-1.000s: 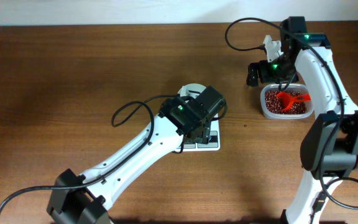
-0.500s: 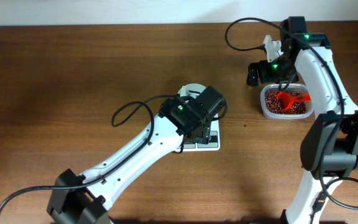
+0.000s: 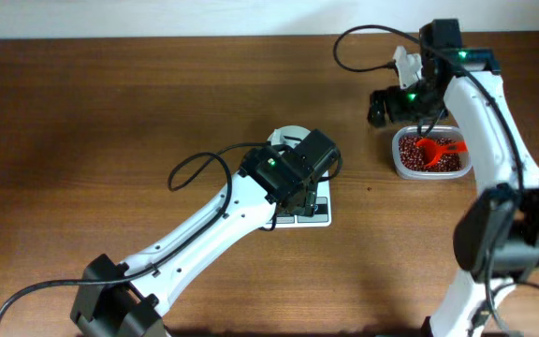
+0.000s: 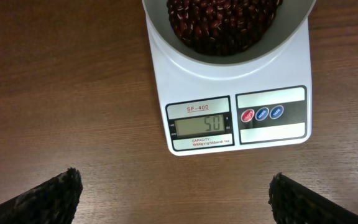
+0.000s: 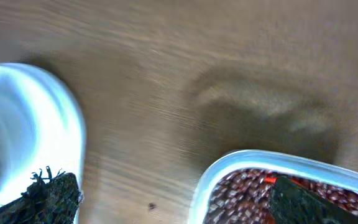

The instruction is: Scoop item into bowl and weigh 50g on scale

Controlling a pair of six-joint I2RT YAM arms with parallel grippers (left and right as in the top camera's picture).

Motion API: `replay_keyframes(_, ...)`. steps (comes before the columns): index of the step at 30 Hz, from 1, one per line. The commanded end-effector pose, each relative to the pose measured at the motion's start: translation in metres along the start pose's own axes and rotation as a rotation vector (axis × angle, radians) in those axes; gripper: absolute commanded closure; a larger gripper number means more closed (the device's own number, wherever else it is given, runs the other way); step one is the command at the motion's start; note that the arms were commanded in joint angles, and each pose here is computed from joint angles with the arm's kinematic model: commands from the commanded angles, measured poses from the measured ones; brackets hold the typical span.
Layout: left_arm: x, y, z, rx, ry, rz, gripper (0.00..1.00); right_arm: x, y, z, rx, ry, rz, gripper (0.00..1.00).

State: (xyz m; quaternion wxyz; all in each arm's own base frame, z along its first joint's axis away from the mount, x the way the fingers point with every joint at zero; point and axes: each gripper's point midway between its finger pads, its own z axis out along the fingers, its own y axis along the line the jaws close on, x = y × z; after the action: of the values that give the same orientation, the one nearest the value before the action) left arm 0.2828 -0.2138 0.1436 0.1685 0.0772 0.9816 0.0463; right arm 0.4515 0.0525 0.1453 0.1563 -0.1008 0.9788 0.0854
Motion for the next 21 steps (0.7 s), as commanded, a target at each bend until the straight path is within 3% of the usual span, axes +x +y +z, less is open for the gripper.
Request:
replay_keyframes(1,-0.002,0.003,0.0,-0.013,-0.008,-0.018,0.01,-0.016,0.043,-0.091,-0.008,-0.216,-0.095,0.01)
replay_keyframes(5,-0.002,0.003,0.0,-0.013,-0.008,-0.018,0.01,-0.011,0.053,-0.17,0.049,-0.396,-0.154,0.01)
replay_keyframes(8,-0.002,0.003,0.0,-0.013,-0.008,-0.017,0.01,-0.003,0.052,-0.188,0.105,-0.42,-0.263,0.01)
replay_keyframes(11,-0.002,0.003,0.0,-0.013,-0.008,-0.018,0.01,0.005,0.049,-0.167,0.109,-0.37,-0.322,0.01)
replay_keyframes(21,-0.002,0.003,0.0,-0.013,-0.008,-0.017,0.01,0.041,0.045,-0.025,-0.007,-0.319,-0.313,0.01)
